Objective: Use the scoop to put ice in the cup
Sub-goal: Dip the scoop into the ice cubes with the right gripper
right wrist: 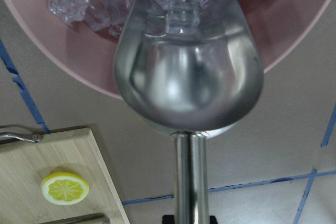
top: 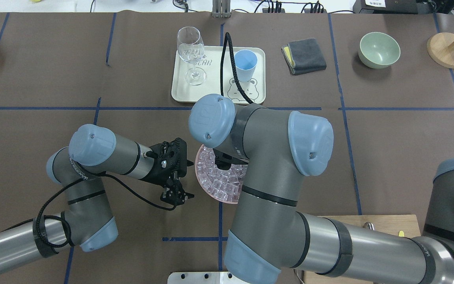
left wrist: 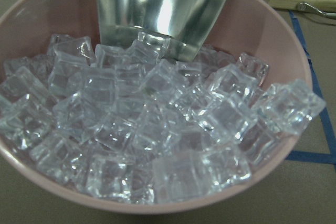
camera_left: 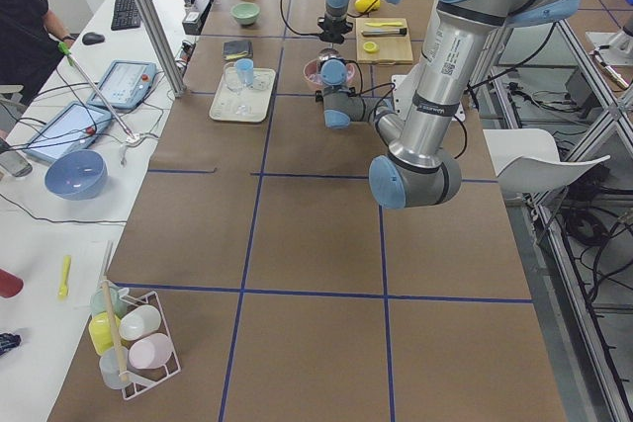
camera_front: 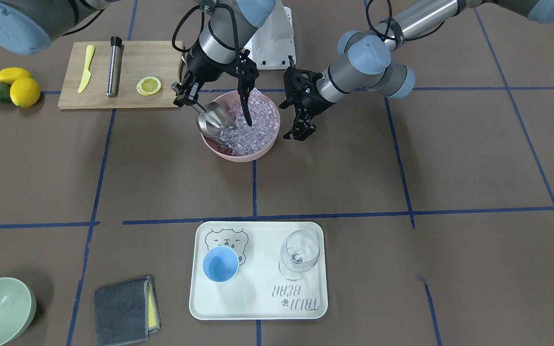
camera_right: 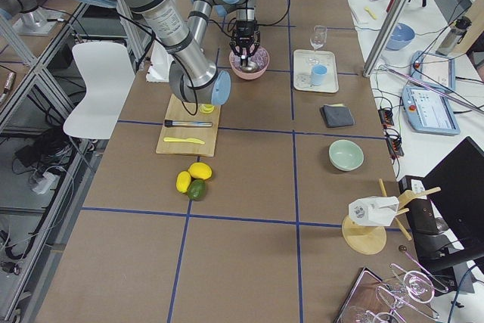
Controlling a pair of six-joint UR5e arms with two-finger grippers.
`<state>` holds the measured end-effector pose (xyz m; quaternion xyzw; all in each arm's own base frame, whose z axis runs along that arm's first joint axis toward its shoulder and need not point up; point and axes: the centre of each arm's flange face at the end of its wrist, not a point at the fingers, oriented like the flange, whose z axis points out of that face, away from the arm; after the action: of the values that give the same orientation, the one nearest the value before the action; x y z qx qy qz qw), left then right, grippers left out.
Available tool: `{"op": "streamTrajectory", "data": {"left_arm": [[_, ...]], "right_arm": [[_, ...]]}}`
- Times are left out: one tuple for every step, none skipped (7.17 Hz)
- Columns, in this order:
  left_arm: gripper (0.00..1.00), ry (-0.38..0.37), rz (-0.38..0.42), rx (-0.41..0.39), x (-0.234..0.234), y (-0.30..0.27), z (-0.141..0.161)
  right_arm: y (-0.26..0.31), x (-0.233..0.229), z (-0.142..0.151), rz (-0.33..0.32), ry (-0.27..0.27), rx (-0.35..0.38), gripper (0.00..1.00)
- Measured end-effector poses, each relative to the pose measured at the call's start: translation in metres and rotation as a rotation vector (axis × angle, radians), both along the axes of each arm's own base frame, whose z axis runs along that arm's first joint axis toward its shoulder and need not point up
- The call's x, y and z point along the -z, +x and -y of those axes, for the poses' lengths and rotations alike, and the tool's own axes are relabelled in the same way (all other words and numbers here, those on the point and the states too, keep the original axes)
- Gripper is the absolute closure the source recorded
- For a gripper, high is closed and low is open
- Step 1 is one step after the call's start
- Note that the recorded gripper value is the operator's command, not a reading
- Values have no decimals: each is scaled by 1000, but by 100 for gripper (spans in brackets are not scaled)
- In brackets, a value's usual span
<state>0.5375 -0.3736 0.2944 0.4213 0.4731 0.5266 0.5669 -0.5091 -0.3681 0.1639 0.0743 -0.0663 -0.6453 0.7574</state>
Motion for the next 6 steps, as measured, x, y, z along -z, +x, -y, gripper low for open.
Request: {"op": "streamTrajectory", "data": {"left_arm": [[0,0,0,0,0,0,0],[0,0,0,0,0,0,0],[0,0,-2,0,1,0,0],[0,1,-3,1,3,0,1],[0,1,-4,1,3,0,1],[0,-1,-4,2,4,0,1]], "right_arm": [[-1,-9,1,25,-2,0,100],[-1,-14,3,52,-9,-2,100],[2,-17,6,86,-29,-7,100],[10,-21,9,119,-53,-11,100],[16,-29,9,149,-63,-10,100],[18,-41,8,187,-71,-5,100]]}}
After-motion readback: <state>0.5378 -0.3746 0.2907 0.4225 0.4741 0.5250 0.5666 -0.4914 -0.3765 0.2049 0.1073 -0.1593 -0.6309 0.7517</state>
